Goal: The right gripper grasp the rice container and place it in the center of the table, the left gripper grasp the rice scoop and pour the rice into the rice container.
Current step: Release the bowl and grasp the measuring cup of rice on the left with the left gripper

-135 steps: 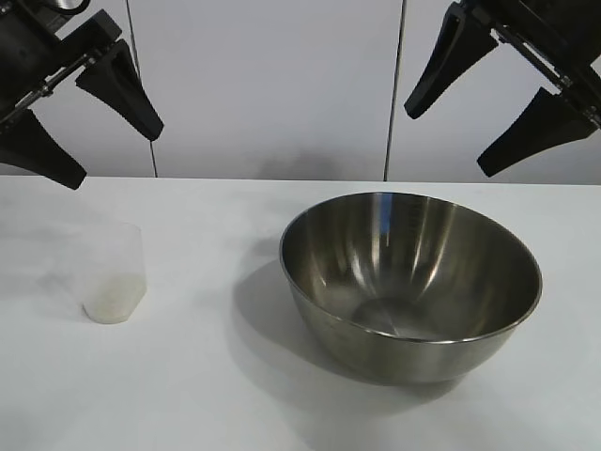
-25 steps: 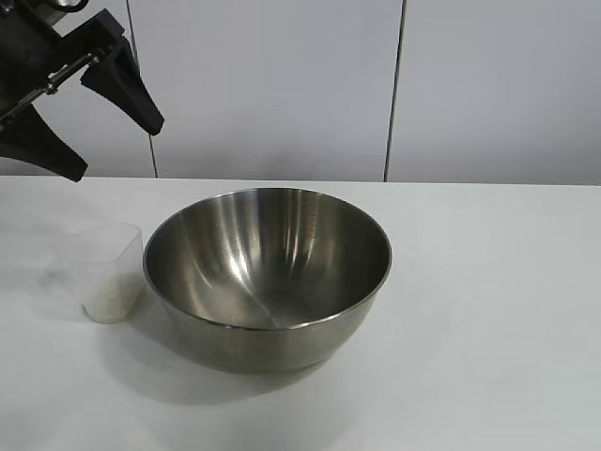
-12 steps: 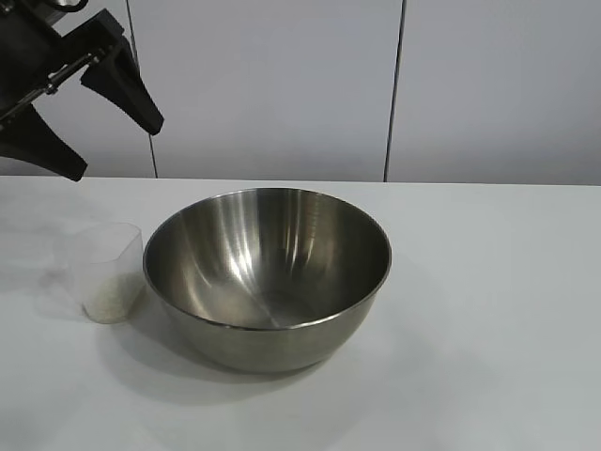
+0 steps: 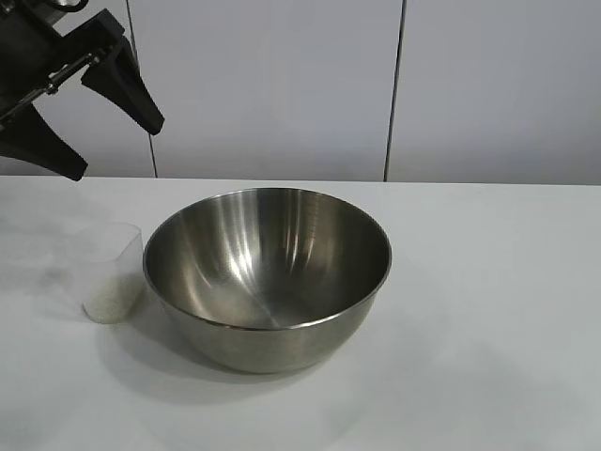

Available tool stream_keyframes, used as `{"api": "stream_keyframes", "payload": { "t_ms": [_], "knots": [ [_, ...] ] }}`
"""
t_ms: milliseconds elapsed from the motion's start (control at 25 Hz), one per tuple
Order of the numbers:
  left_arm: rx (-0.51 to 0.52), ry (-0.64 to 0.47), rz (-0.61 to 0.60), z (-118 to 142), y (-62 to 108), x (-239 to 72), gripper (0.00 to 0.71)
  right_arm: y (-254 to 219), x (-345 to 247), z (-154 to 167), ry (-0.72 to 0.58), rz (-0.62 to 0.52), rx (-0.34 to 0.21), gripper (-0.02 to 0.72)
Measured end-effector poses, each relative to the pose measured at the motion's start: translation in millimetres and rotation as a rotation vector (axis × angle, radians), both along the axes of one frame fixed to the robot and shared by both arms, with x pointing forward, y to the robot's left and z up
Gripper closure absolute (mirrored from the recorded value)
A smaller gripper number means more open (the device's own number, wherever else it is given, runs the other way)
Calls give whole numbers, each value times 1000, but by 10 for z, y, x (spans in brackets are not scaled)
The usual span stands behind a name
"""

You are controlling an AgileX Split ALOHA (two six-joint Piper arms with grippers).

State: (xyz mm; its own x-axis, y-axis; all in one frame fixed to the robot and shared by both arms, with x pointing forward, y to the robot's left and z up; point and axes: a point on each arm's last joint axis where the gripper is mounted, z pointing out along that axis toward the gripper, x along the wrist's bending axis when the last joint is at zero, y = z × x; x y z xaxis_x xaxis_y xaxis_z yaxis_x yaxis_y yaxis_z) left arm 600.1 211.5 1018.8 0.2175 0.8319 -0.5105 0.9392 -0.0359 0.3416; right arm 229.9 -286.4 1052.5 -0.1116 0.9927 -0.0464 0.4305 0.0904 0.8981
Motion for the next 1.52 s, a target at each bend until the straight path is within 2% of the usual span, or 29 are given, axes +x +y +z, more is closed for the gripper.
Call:
{"api": "stream_keyframes", "payload": {
  "t_ms": [240,440,760,1080,1160,1280,1400,1520],
  "knots": [
    [0,0,0,0,0,0,24,-32,26,-95,44,13,-13,209],
    [0,0,0,0,0,0,24,-70,27,-99,50,-33,-2,209],
    [0,0,0,0,0,0,24,-70,28,-98,49,-37,6,209],
    [12,-45,7,10,11,37,24,-70,28,-98,49,-37,7,209],
    [61,-121,-3,75,47,52,27,-70,28,-98,49,-37,7,209],
    [176,-347,7,357,157,-12,41,-70,28,-98,49,-37,7,209],
    [264,-589,35,694,272,-255,46,-70,28,-98,49,-37,7,209],
    [307,-764,90,872,370,-616,46,-70,28,-98,49,-37,7,209]
  ]
}}
